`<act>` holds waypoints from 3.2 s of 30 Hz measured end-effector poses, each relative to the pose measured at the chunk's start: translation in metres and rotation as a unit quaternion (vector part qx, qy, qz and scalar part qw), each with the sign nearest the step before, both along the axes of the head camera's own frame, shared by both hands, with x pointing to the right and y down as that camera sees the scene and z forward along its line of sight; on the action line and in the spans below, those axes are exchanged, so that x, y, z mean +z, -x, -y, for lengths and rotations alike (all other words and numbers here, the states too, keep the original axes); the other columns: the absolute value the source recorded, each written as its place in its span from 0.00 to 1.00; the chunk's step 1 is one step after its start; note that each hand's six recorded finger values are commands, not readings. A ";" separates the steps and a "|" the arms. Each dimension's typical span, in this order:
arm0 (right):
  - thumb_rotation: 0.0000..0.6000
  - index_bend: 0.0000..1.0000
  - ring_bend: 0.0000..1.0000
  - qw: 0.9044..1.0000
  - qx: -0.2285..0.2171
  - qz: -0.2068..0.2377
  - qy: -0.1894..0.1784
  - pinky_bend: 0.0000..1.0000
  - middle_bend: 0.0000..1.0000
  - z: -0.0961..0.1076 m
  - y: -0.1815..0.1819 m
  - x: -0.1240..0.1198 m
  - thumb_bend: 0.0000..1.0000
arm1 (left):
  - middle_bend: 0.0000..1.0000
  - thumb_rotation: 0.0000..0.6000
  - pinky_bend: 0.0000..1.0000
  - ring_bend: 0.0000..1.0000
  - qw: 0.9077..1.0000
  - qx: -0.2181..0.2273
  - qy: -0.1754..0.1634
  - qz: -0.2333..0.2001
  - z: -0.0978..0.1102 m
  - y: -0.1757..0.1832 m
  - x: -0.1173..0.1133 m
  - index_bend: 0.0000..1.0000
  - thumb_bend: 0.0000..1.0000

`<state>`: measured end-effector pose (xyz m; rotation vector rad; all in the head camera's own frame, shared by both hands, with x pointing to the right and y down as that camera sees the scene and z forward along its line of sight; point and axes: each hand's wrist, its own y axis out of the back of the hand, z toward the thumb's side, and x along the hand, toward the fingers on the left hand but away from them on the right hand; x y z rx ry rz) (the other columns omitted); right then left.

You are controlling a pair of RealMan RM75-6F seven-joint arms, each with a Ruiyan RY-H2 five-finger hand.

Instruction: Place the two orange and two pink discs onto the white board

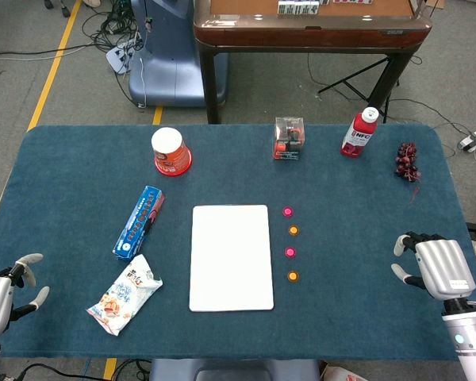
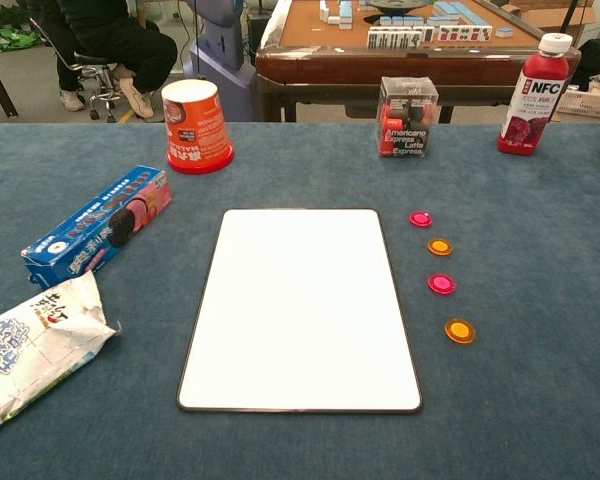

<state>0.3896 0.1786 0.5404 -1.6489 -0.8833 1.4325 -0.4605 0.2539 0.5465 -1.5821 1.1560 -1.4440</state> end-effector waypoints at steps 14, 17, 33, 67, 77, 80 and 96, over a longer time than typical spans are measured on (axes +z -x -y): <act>1.00 0.53 0.66 1.000 -0.006 0.011 0.013 0.72 0.60 -0.004 0.009 0.014 0.14 | 0.60 1.00 0.82 0.57 1.000 0.004 0.008 -0.001 -0.003 -0.003 0.005 0.35 0.27; 1.00 0.49 0.85 1.000 -0.011 0.013 0.022 0.86 0.78 -0.004 0.014 0.019 0.08 | 0.60 1.00 0.82 0.57 1.000 0.005 0.007 -0.003 -0.002 -0.004 0.005 0.35 0.27; 1.00 0.46 1.00 0.994 -0.056 0.030 0.088 1.00 1.00 -0.003 0.068 0.062 0.03 | 0.60 1.00 0.82 0.57 1.000 0.006 0.011 -0.008 -0.003 -0.006 0.010 0.35 0.27; 1.00 0.44 1.00 0.974 -0.120 0.011 0.190 1.00 1.00 -0.025 0.135 0.132 0.14 | 0.60 1.00 0.82 0.57 1.000 0.000 0.022 -0.020 -0.014 -0.005 0.021 0.35 0.27; 1.00 0.44 1.00 0.972 -0.127 0.009 0.196 1.00 1.00 -0.020 0.147 0.139 0.16 | 0.60 1.00 0.82 0.57 0.999 -0.002 0.023 -0.023 -0.015 -0.003 0.022 0.35 0.27; 1.00 0.44 1.00 0.971 -0.130 0.008 0.200 1.00 1.00 -0.020 0.152 0.141 0.16 | 0.60 1.00 0.82 0.57 0.999 -0.002 0.022 -0.023 -0.015 -0.003 0.022 0.35 0.27; 1.00 0.44 1.00 0.967 -0.135 0.003 0.214 1.00 1.00 -0.023 0.160 0.154 0.16 | 0.60 1.00 0.82 0.57 1.000 -0.007 0.021 -0.021 -0.018 0.002 0.019 0.35 0.27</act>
